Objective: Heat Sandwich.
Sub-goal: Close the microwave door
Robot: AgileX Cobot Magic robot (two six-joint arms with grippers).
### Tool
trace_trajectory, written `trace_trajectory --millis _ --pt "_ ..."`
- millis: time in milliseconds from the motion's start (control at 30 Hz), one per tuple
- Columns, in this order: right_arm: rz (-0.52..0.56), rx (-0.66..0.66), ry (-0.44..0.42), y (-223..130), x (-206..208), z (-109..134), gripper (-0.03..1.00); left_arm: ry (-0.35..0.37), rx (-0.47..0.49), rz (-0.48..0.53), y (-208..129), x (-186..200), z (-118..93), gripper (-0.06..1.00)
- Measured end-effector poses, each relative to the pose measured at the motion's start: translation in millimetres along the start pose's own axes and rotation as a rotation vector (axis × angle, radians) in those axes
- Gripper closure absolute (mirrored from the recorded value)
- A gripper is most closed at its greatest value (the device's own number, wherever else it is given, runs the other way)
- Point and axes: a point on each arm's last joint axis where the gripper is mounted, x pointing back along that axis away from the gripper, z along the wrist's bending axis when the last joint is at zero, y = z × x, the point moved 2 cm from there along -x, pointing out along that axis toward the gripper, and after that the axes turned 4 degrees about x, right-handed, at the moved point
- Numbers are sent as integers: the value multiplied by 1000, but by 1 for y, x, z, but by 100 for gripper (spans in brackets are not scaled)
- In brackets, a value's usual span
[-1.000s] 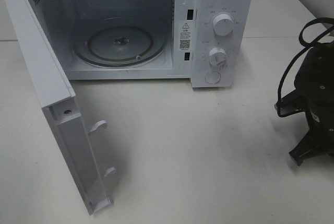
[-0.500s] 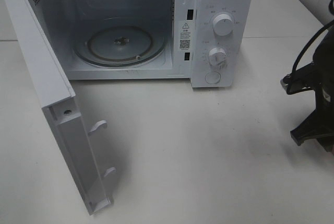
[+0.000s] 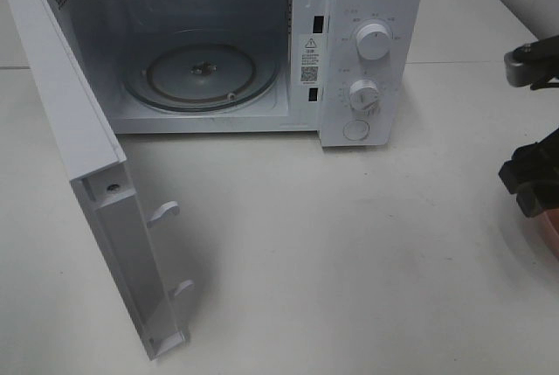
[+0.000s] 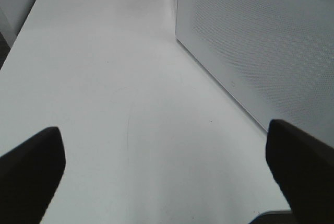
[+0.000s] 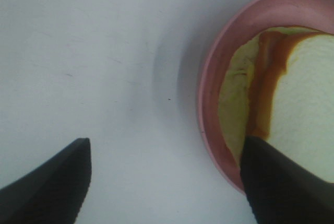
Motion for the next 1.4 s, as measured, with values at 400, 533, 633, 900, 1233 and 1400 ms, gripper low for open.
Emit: trace_trajectory --millis 400,533,633,900,1233,1400 --pt "-195 -19 74 -33 66 -8 20 0 0 0 0 0 0 -5" --pt "-233 -31 92 -48 82 -9 20 0 0 0 0 0 0 -5" --pt "-247 -30 100 -56 89 -10 21 0 0 0 0 0 0 -5" --pt "-316 -40 98 -85 110 -15 21 0 0 0 0 0 0 -5" --pt "-498 -56 103 -139 94 -9 21 0 0 0 0 0 0 -5" --pt "-563 -77 110 -157 87 -6 21 0 0 0 0 0 0 -5"
